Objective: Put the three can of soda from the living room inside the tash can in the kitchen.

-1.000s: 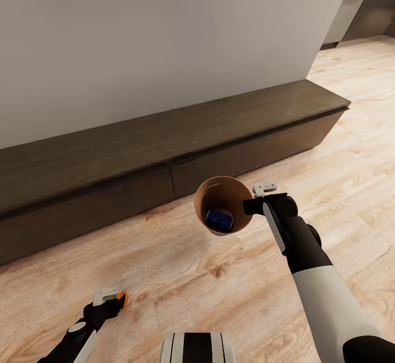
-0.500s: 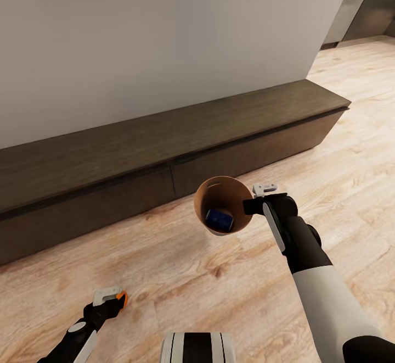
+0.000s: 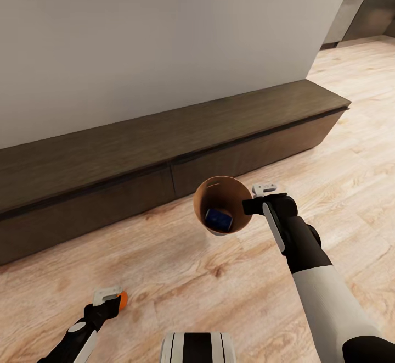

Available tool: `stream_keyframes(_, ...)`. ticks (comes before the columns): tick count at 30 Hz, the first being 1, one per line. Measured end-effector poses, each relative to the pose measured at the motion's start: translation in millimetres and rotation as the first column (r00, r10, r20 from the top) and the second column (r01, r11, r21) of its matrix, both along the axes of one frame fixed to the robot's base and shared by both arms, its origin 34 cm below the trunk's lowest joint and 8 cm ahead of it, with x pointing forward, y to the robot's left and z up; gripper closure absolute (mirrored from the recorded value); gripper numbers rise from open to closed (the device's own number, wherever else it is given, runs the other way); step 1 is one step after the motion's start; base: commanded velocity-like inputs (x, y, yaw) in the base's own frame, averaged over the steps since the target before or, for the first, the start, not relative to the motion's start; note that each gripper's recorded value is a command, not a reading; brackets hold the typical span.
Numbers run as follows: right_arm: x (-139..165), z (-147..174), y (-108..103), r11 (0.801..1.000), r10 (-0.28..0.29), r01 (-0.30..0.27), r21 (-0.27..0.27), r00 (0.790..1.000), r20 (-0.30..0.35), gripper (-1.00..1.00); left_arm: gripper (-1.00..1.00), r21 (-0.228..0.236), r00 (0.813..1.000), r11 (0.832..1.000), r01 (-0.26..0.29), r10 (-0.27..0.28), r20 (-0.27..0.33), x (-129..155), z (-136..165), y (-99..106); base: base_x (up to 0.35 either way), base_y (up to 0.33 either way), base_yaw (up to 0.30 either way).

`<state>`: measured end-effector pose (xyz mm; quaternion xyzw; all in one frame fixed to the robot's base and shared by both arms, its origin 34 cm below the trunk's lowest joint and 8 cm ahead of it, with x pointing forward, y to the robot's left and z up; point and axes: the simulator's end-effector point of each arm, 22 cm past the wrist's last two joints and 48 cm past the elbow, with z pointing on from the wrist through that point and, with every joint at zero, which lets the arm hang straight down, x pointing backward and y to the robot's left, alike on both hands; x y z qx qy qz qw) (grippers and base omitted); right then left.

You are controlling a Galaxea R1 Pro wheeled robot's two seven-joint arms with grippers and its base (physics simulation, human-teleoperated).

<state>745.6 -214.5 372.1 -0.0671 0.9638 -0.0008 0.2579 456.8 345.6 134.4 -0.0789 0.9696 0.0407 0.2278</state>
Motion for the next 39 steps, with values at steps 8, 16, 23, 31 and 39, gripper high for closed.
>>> stream_keyframes(8, 2, 11, 0, 1.000, 0.000, 0.000, -0.001, 1.000, 0.013, 1.00, 1.00, -0.001, 1.000, 1.000, 0.001, -0.001, 0.013, 5, 7, 0, 0.000, 0.000, 0.000)
stream_keyframes(16, 7, 26, 0, 1.000, 0.000, 0.000, 0.000, 1.000, 0.012, 1.00, 1.00, 0.000, 1.000, 1.000, 0.002, -0.002, 0.012, 10, 23, 0, 0.000, 0.000, 0.000)
stream_keyframes(23, 8, 33, 0, 1.000, 0.000, 0.000, -0.001, 1.000, 0.012, 1.00, 1.00, 0.000, 1.000, 1.000, 0.002, -0.002, 0.012, 11, 30, 0, 0.000, 0.000, 0.000)
stream_keyframes(31, 11, 42, 0, 1.000, 0.000, 0.000, -0.001, 1.000, 0.011, 1.00, 1.00, 0.000, 1.000, 1.000, 0.002, -0.002, 0.012, 14, 39, 0, 0.000, 0.000, 0.000)
stream_keyframes(39, 11, 42, -1, 1.000, 0.000, 0.000, -0.003, 1.000, 0.012, 1.00, 1.00, 0.001, 1.000, 1.000, 0.002, -0.002, 0.012, 14, 39, 0, -0.137, 0.000, 0.000)
